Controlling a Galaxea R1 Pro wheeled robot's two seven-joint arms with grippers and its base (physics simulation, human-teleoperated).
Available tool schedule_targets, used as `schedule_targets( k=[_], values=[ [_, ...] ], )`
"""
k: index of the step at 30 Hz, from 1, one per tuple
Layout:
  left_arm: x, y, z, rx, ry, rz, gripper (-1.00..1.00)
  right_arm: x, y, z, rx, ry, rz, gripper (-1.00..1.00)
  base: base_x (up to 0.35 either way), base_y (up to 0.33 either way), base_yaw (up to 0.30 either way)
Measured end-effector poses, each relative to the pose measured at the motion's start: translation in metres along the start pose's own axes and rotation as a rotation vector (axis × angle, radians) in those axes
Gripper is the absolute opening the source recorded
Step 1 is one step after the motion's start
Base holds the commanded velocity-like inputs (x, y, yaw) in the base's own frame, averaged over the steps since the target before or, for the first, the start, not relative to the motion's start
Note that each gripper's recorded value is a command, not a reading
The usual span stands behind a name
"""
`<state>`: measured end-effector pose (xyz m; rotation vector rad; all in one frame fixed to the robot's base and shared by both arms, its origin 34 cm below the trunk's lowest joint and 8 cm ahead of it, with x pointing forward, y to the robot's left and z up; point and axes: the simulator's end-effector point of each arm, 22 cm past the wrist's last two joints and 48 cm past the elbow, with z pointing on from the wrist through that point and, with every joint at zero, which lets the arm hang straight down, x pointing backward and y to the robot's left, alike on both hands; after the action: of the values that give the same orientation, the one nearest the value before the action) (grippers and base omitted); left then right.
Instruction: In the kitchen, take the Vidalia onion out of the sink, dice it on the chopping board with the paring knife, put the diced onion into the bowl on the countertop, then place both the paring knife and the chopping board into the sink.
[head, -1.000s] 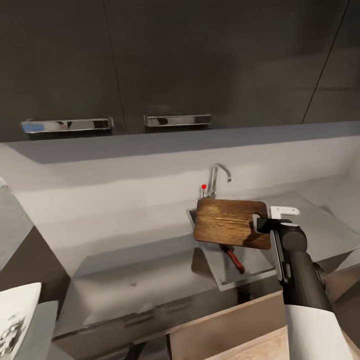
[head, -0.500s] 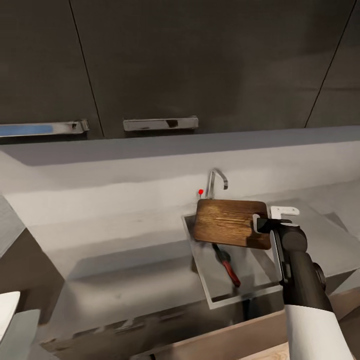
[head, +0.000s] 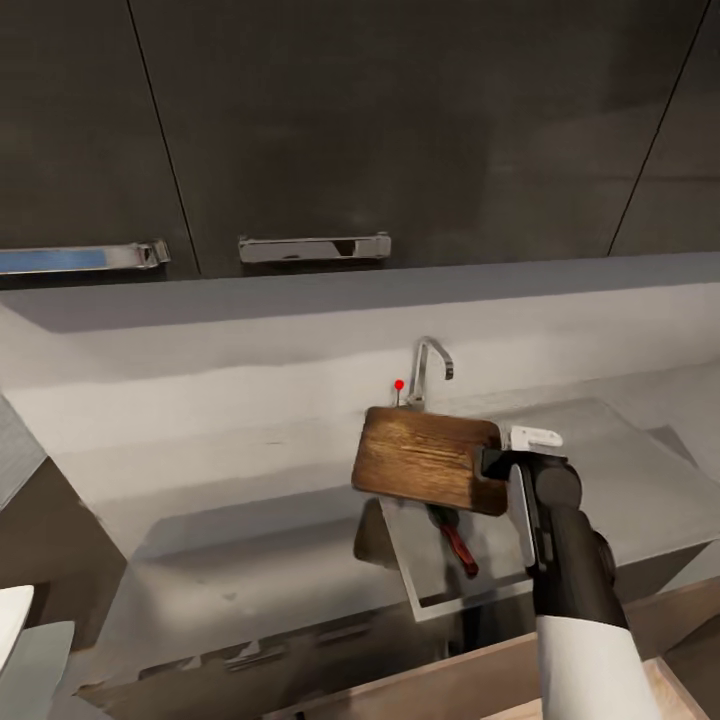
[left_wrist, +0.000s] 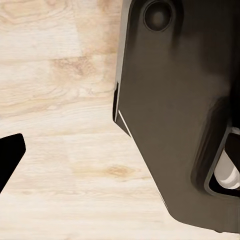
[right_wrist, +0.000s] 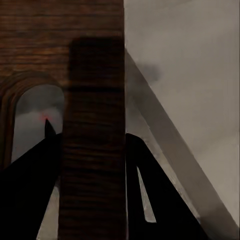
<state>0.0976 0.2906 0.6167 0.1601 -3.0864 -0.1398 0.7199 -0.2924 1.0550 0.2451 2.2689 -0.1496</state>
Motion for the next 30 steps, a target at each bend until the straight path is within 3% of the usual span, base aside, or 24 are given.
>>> schedule_targets(
  k=[3, 10, 13, 16, 17, 18, 19, 21, 28, 30],
  values=[
    [0.000, -0.001, 0.000, 0.001, -0.001, 0.000, 1.00, 0.010, 0.021, 0.001, -0.083, 0.026, 0.068, -1.00, 0.000, 0.000, 0.000],
    [0.000, 0.000, 0.000, 0.000, -0.001, 0.000, 1.00, 0.019, 0.001, 0.004, -0.002, 0.050, 0.106, -1.00, 0.000, 0.000, 0.000],
    [0.000, 0.000, 0.000, 0.000, -0.002, 0.000, 1.00, 0.019, 0.000, 0.005, -0.004, 0.052, 0.122, -1.00, 0.000, 0.000, 0.000],
    [0.000, -0.001, 0.000, 0.001, -0.002, 0.000, 1.00, 0.025, -0.017, 0.008, 0.030, 0.065, 0.157, -1.00, 0.000, 0.000, 0.000],
    [0.000, -0.001, 0.000, 0.001, -0.002, 0.000, 1.00, 0.032, -0.038, 0.011, 0.057, 0.079, 0.229, -1.00, 0.000, 0.000, 0.000],
    [0.000, -0.001, 0.000, 0.001, -0.002, 0.000, 1.00, 0.043, -0.067, 0.010, 0.143, 0.106, 0.235, -1.00, 0.000, 0.000, 0.000],
    [0.000, -0.001, 0.000, 0.001, -0.001, 0.000, 1.00, 0.047, -0.076, 0.011, 0.165, 0.118, 0.244, -1.00, 0.000, 0.000, 0.000],
    [0.000, -0.002, 0.000, 0.002, -0.002, 0.000, 1.00, 0.046, -0.059, 0.014, 0.072, 0.114, 0.333, -1.00, 0.000, 0.000, 0.000],
    [0.000, -0.005, 0.000, 0.007, -0.001, -0.001, 1.00, 0.063, -0.067, 0.017, 0.121, 0.164, 0.352, -1.00, 0.000, 0.000, 0.000],
    [0.000, -0.006, 0.000, 0.007, -0.001, -0.001, 1.00, 0.063, -0.061, 0.018, 0.096, 0.167, 0.379, -1.00, 0.000, 0.000, 0.000]
  ],
)
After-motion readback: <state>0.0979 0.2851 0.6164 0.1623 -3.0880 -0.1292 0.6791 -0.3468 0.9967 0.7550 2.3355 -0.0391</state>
